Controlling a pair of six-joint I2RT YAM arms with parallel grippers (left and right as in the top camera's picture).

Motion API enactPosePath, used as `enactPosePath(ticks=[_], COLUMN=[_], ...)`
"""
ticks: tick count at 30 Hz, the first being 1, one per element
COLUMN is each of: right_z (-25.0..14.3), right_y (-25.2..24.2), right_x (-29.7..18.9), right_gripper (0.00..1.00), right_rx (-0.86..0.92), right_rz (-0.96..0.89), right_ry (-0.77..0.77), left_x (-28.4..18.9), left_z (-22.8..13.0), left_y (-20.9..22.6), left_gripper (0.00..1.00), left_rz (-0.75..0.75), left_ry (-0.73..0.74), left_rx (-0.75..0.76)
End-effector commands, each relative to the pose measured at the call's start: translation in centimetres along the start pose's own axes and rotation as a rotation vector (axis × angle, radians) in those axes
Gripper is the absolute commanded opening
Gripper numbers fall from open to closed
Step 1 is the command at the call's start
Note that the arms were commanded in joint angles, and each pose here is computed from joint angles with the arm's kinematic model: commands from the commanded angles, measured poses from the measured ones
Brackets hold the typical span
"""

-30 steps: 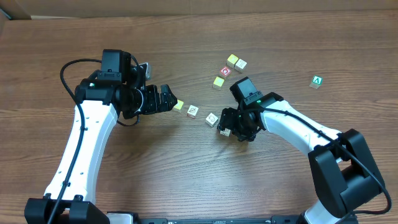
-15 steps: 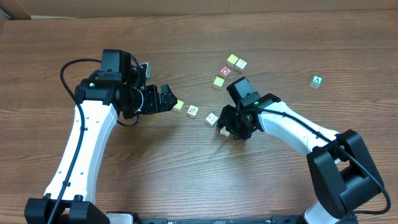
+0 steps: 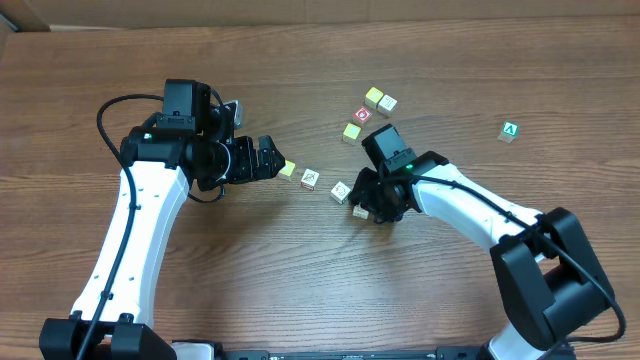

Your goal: Flip 4 blocks

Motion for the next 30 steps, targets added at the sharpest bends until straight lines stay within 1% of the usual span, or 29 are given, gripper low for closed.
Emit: enactPosePath(ticks=[1,6,7,12,14,19,23,27,30], right_z=[0.0,-0.2,-0.2,-0.4,-0.6,-1.0,-0.8,-0.2,-0.4], right_y=[0.5,0.5,0.5,0.4,0.2,-0.2,-0.1,-0.4,-1.0], right_x=[0.9,1.0,1.0,1.0,1.0,0.9,-0.3,-3.7,-6.1], right_gripper=[0.47,0.47,0.45,0.27,0.23,0.22,0.19,0.17,0.16], right_rx=[-0.012,-0.017,-0.019,-0.019,-0.021,-0.063,-0.140,-0.255,-0.338], right_rz=[-0.014,-0.016,-0.017,-0.026,-0.035,-0.056,-0.098,-0.217,-0.304], right_ry=[0.000,0.003,0.004,0.012,0.020,0.042,0.049,0.022,0.002], left_x=[-0.2,-0.2,-0.2,-0.2,-0.2,-0.2,-0.2,-0.2,-0.2], left_z=[0.5,0.5,0.5,0.5,0.5,0.5,0.5,0.4,0.2], left_y=[-0.6,-0.6,-0.6,-0.6,-0.6,-0.6,-0.6,-0.6,-0.5], left_gripper=[1.00,1.00,1.00,1.00,1.00,1.00,1.00,1.00,1.00], left_rz=[-0.020,-0.020,-0.020,-0.020,-0.020,-0.020,-0.020,-0.020,-0.015], left_ry=[-0.010,-0.010,-0.010,-0.009,-0.010,-0.009,-0.010,-0.007,0.004], left_rx=[0.004,0.004,0.004,0.004,0.004,0.003,0.004,0.002,-0.001])
Point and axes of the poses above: each gripper's point midway between its finger pads, its own x axis out along the fingers, its own y axis along the line the jaws close on, z = x × y, the point moved 4 cm from there along -x, back along the fingers, and after that the axes turned 5 degrees about -x, right-handed, at the moved point
